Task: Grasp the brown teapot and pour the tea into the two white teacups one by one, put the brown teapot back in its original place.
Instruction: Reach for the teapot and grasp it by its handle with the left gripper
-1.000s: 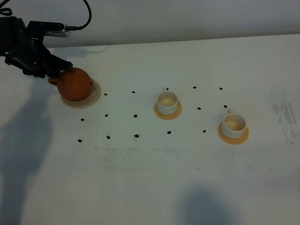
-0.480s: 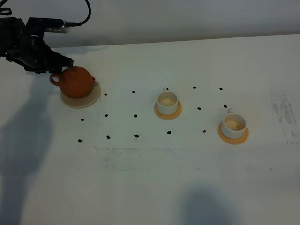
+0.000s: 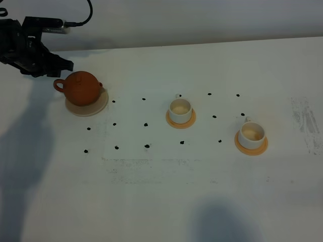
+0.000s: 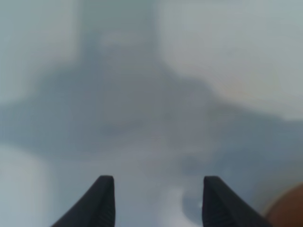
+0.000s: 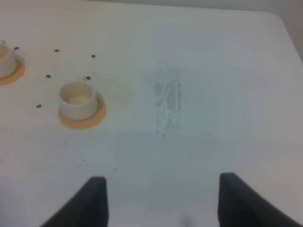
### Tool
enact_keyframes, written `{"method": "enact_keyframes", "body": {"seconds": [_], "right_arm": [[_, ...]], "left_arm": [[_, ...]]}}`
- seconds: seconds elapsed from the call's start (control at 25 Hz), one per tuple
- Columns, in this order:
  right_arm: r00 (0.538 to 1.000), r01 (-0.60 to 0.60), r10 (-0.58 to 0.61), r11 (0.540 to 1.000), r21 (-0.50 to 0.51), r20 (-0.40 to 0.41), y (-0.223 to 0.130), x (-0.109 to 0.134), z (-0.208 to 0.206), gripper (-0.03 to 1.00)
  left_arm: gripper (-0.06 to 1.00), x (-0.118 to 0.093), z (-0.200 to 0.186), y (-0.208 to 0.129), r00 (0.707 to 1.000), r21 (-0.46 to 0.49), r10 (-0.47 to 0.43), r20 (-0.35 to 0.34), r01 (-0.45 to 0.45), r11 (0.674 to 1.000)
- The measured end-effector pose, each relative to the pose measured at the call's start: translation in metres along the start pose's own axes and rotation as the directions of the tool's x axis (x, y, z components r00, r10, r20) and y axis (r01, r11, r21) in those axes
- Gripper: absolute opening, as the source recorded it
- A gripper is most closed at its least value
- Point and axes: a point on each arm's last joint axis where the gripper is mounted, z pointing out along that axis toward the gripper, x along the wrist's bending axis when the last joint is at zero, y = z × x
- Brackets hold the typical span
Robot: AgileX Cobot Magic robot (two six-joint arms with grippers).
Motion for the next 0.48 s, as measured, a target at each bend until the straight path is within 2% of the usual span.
{"method": "enact_keyframes", "body": {"seconds": [0.48], "right_arm": [[1.0,0.0,0.0,1.0,0.0,0.0,0.0,0.0,0.0,0.51]], "left_arm": [[0.43,0.0069,0.0055,-0.0071,1.0,0.04,-0.012,-0.003,0.012,0.999]]}}
